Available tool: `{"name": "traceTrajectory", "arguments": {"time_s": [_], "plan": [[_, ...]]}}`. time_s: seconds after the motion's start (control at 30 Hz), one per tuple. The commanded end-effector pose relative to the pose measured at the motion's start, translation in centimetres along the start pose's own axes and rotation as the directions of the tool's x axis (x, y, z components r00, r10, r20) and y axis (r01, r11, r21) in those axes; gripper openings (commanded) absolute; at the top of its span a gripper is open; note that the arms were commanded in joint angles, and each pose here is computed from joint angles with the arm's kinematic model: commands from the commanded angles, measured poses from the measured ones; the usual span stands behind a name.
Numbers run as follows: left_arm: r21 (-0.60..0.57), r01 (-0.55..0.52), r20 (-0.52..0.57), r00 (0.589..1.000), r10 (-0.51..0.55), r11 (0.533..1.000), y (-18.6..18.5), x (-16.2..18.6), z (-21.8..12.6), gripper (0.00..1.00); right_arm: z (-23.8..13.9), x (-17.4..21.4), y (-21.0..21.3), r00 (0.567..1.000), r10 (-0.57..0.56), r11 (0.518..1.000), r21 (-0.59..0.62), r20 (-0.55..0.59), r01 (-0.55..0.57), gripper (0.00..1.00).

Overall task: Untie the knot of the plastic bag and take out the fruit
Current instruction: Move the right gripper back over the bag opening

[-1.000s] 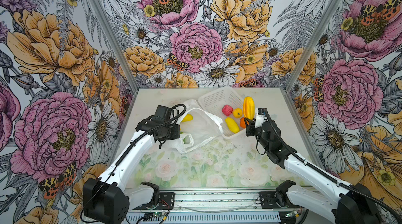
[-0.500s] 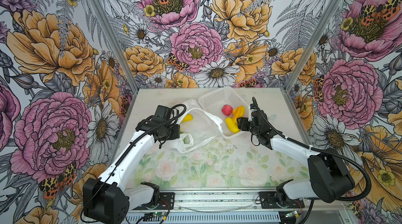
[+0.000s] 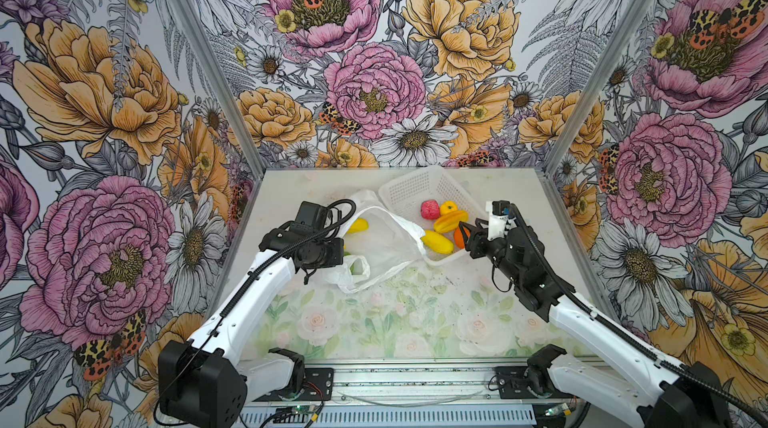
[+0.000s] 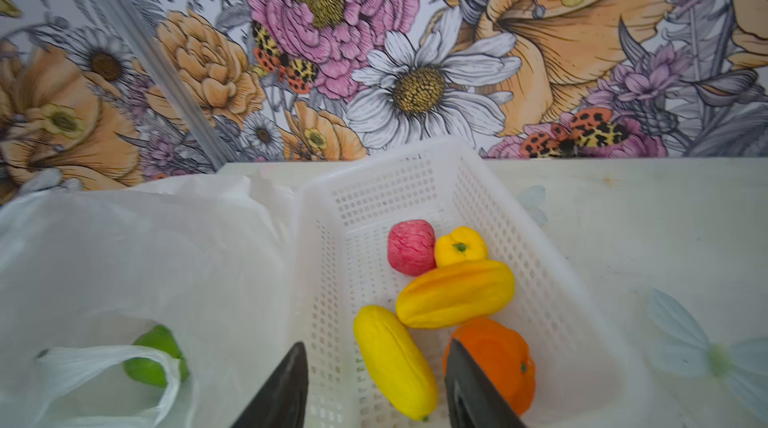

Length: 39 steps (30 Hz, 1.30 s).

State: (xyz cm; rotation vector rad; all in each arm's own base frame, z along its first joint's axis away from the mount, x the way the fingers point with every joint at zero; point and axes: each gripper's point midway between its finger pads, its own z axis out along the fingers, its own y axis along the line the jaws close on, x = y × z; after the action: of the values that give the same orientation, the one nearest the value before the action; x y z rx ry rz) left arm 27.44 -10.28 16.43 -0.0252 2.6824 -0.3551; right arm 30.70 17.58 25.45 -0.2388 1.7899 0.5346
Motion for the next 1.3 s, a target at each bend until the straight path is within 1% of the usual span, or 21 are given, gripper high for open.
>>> {"name": "traceTrajectory", "arguments": {"time_s": [0.0, 0.1, 0.17, 0.2, 0.27, 0.33, 0.4, 0.47, 0.63, 0.7, 0.73, 0.77, 0.83, 0.87, 0.93, 1.0, 1.03, 1.07, 1.13, 1.2, 1.27], "plan": [[0.005, -0.015, 0.014, 1.0, 0.014, 1.0, -0.2, -0.2, 0.0, 0.0, -1.6, -0.7, 5.7, 0.985, -0.156, 0.967, -0.191, 0.07, 0.166, 0.51], [0.006, -0.016, 0.014, 1.0, 0.016, 1.0, -0.2, -0.2, 0.0, 0.0, -2.6, 0.4, 11.0, 0.959, -0.269, 0.893, -0.35, 0.093, 0.285, 0.5], [0.005, -0.015, 0.015, 1.0, 0.015, 1.0, -0.2, -0.2, 0.0, 0.0, -3.0, 2.0, 14.5, 0.932, -0.349, 0.821, -0.446, 0.1, 0.355, 0.5], [0.005, -0.016, 0.014, 1.0, 0.016, 1.0, -0.2, -0.2, 0.0, 0.0, -3.0, 2.8, 15.9, 0.918, -0.383, 0.788, -0.483, 0.1, 0.382, 0.5], [0.005, -0.015, 0.015, 1.0, 0.015, 1.0, -0.2, -0.2, -0.1, 0.0, -2.3, 4.6, 17.9, 0.893, -0.443, 0.738, -0.533, 0.079, 0.413, 0.49], [0.006, -0.015, 0.017, 1.0, 0.015, 1.0, -0.2, -0.2, -0.1, 0.0, -1.2, 6.3, 19.2, 0.87, -0.492, 0.71, -0.558, 0.043, 0.429, 0.46], [0.005, -0.015, 0.016, 1.0, 0.015, 1.0, -0.2, -0.2, -0.1, 0.0, 0.2, 7.9, 20.0, 0.85, -0.527, 0.694, -0.575, 0.003, 0.432, 0.42], [0.008, -0.016, 0.015, 1.0, 0.016, 1.0, -0.2, -0.2, -0.1, 0.0, 2.2, 9.1, 20.3, 0.838, -0.545, 0.7, -0.564, -0.026, 0.438, 0.4], [0.01, -0.019, 0.017, 1.0, 0.019, 1.0, -0.3, -0.2, -0.1, 0.0, 8.3, 11.1, 19.1, 0.821, -0.558, 0.751, -0.499, -0.126, 0.433, 0.33], [0.011, -0.021, 0.018, 1.0, 0.021, 1.0, -0.4, -0.2, -0.2, 0.0, 10.9, 11.8, 18.2, 0.799, -0.577, 0.757, -0.478, -0.169, 0.445, 0.3], [0.007, -0.021, 0.017, 1.0, 0.021, 1.0, -0.4, -0.2, -0.1, 0.0, 12.1, 12.2, 17.8, 0.776, -0.601, 0.752, -0.464, -0.19, 0.468, 0.28], [0.01, -0.023, 0.017, 1.0, 0.023, 1.0, -0.4, -0.2, -0.1, 0.0, 13.3, 12.6, 17.6, 0.752, -0.629, 0.738, -0.456, -0.198, 0.498, 0.27], [0.012, -0.026, 0.02, 0.999, 0.026, 1.0, -0.5, -0.2, -0.2, 0.0, 15.0, 13.8, 17.4, 0.694, -0.691, 0.689, -0.475, -0.201, 0.548, 0.25], [0.01, -0.025, 0.02, 0.999, 0.025, 1.0, -0.5, -0.2, -0.2, 0.0, 15.9, 14.3, 17.1, 0.669, -0.713, 0.671, -0.481, -0.209, 0.564, 0.21], [0.011, -0.027, 0.018, 0.999, 0.026, 1.0, -0.5, -0.1, -0.2, 0.0, 17.2, 14.3, 16.5, 0.652, -0.729, 0.654, -0.495, -0.21, 0.572, 0.18], [0.011, -0.027, 0.021, 0.999, 0.027, 1.0, -0.5, -0.2, -0.3, 0.0, 17.4, 14.2, 16.3, 0.649, -0.743, 0.615, -0.549, -0.163, 0.566, 0.24], [0.011, -0.025, 0.023, 0.999, 0.025, 1.0, -0.5, -0.2, -0.3, 0.0, 17.5, 14.1, 16.1, 0.64, -0.756, 0.591, -0.56, -0.136, 0.58, 0.27], [0.01, -0.024, 0.027, 0.999, 0.024, 1.0, -0.4, -0.2, -0.4, 0.0, 17.8, 14.2, 16.0, 0.623, -0.774, 0.572, -0.555, -0.119, 0.604, 0.27], [0.007, -0.02, 0.037, 0.999, 0.019, 1.0, -0.3, -0.3, -0.6, 0.0, 18.3, 14.7, 15.9, 0.574, -0.813, 0.523, -0.559, -0.099, 0.644, 0.27], [0.01, -0.021, 0.053, 0.998, 0.02, 1.0, -0.3, -0.5, -1.0, 0.0, 18.9, 15.0, 15.8, 0.54, -0.838, 0.488, -0.556, -0.082, 0.673, 0.28], [0.023, -0.023, 0.077, 0.997, 0.021, 0.999, -0.3, -0.9, -1.8, 0.0, 19.6, 15.4, 15.7, 0.504, -0.861, 0.45, -0.555, -0.064, 0.699, 0.33]]}}
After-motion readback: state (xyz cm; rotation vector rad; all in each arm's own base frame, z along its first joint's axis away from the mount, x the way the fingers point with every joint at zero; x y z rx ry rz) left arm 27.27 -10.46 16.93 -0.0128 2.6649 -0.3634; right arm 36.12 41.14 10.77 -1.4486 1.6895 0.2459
